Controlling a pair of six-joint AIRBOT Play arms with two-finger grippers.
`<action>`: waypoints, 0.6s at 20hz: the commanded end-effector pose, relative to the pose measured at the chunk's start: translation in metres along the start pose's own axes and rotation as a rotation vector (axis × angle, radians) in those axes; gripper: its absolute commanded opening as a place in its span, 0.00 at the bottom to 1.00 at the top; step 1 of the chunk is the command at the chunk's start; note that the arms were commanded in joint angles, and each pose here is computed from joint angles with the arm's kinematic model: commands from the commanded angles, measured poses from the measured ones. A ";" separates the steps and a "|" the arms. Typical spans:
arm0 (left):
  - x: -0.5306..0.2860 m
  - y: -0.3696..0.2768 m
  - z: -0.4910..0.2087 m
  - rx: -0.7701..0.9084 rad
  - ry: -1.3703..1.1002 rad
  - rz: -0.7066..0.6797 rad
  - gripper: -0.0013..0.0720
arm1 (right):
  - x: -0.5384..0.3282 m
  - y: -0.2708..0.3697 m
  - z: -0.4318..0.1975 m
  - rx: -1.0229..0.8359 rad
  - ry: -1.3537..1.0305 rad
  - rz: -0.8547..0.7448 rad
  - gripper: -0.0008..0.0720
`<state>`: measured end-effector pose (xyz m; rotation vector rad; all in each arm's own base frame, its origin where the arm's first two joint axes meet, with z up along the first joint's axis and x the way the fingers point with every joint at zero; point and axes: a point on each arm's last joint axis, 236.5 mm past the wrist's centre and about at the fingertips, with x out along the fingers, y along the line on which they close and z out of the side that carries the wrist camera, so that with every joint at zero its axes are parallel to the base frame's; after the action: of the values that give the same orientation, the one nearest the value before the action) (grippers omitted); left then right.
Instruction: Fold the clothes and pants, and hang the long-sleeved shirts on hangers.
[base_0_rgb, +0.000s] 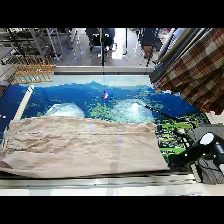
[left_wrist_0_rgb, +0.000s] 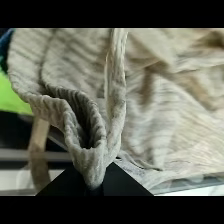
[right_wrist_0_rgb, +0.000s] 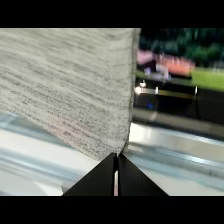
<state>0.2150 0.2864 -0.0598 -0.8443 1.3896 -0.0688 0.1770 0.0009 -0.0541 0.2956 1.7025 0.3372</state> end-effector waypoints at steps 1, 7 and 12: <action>0.009 0.028 -0.016 -0.041 0.068 0.098 0.05 | 0.009 -0.011 -0.039 0.019 0.152 -0.040 0.03; 0.008 0.032 0.004 -0.102 0.010 0.150 0.99 | -0.001 -0.013 -0.027 0.024 0.110 -0.060 0.57; -0.043 0.021 0.051 -0.226 -0.148 0.250 0.97 | -0.091 -0.036 0.111 0.142 -0.482 -0.207 0.68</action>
<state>0.2235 0.3261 -0.0624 -0.8079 1.4289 0.1963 0.2142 -0.0335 -0.0355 0.2246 1.6012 0.1714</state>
